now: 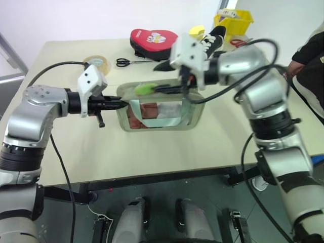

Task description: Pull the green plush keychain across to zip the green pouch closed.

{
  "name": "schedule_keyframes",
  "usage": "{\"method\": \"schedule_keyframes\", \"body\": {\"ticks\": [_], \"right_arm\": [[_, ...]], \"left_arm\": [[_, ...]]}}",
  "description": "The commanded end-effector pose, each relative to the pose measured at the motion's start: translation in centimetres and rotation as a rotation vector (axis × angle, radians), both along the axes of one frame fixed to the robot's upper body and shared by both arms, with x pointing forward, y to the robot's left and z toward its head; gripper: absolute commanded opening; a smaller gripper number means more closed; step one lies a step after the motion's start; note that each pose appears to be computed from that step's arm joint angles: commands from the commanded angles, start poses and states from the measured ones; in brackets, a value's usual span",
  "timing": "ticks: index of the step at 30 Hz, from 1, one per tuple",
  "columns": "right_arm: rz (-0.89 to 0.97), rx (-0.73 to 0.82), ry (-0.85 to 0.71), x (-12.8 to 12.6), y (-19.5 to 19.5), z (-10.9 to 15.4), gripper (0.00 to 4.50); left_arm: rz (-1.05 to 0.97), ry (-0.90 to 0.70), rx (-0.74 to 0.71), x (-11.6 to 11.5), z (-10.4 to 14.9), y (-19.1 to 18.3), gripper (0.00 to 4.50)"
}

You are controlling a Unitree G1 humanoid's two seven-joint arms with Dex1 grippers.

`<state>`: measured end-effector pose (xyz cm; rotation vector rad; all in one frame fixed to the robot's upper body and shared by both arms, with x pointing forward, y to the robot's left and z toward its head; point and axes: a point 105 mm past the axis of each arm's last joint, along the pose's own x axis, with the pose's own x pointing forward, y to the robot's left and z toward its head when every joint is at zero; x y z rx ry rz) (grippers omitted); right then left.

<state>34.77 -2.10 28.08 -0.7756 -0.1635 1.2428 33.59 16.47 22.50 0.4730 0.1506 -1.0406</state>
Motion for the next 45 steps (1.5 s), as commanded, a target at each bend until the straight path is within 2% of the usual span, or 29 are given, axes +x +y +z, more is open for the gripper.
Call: {"method": "schedule_keyframes", "body": {"ticks": [1, 11, 19, 22, 25, 26, 27, 30, 32, 35, 41, 43, 45], "right_arm": [[-0.004, -0.010, -0.045, 0.5, 0.1, 0.5, 2.59], [0.100, -0.037, -0.006, -1.0, 0.9, 0.4, 2.59], [0.061, -0.015, -0.008, 0.1, 1.6, 0.2, 2.59], [0.035, 0.018, 0.007, 0.4, 1.1, 0.7, 1.81], [0.017, 0.041, 0.009, 0.2, 0.3, 1.6, 0.39], [0.006, 0.048, 0.007, 0.2, -0.1, 1.9, 0.07], [-0.001, 0.053, 0.006, 0.1, -0.4, 2.2, 0.07], [-0.051, 0.054, 0.009, -0.5, -2.7, 3.2, 0.07], [-0.165, 0.035, -0.024, -0.2, -5.8, 3.8, 0.07], [-0.346, -0.068, -0.112, 0.9, -10.3, 3.4, 0.07], [-0.659, -0.275, -0.203, 2.5, -18.6, -0.6, 0.07], [-0.721, -0.331, -0.211, 2.8, -20.3, -2.8, 0.07], [-0.744, -0.323, -0.190, 2.9, -20.6, -4.6, 0.07]], "left_arm": [[-0.024, -0.038, 0.010, -0.1, 0.8, -0.5, 0.00], [-0.012, -0.039, 0.002, -0.4, 0.6, -0.5, 0.00], [-0.013, -0.044, -0.002, -0.2, 0.6, -0.7, 0.00], [-0.012, -0.044, -0.001, -0.1, 0.6, -0.6, 0.00], [-0.013, -0.043, -0.001, -0.1, 0.6, -0.7, 0.00], [-0.014, -0.042, -0.002, -0.1, 0.5, -0.7, 0.00], [-0.014, -0.042, -0.002, -0.1, 0.5, -0.7, 0.00], [-0.016, -0.039, -0.003, -0.1, 0.5, -0.8, 0.00], [-0.017, -0.036, -0.002, -0.1, 0.4, -0.8, 0.00], [-0.015, -0.029, 0.000, 0.0, 0.3, -0.6, 0.00], [-0.025, -0.022, 0.002, 0.1, 0.1, -0.9, 0.00], [-0.028, -0.021, 0.005, 0.1, 0.2, -1.0, 0.00], [-0.029, -0.019, 0.006, 0.1, 0.2, -1.0, 0.00]]}}
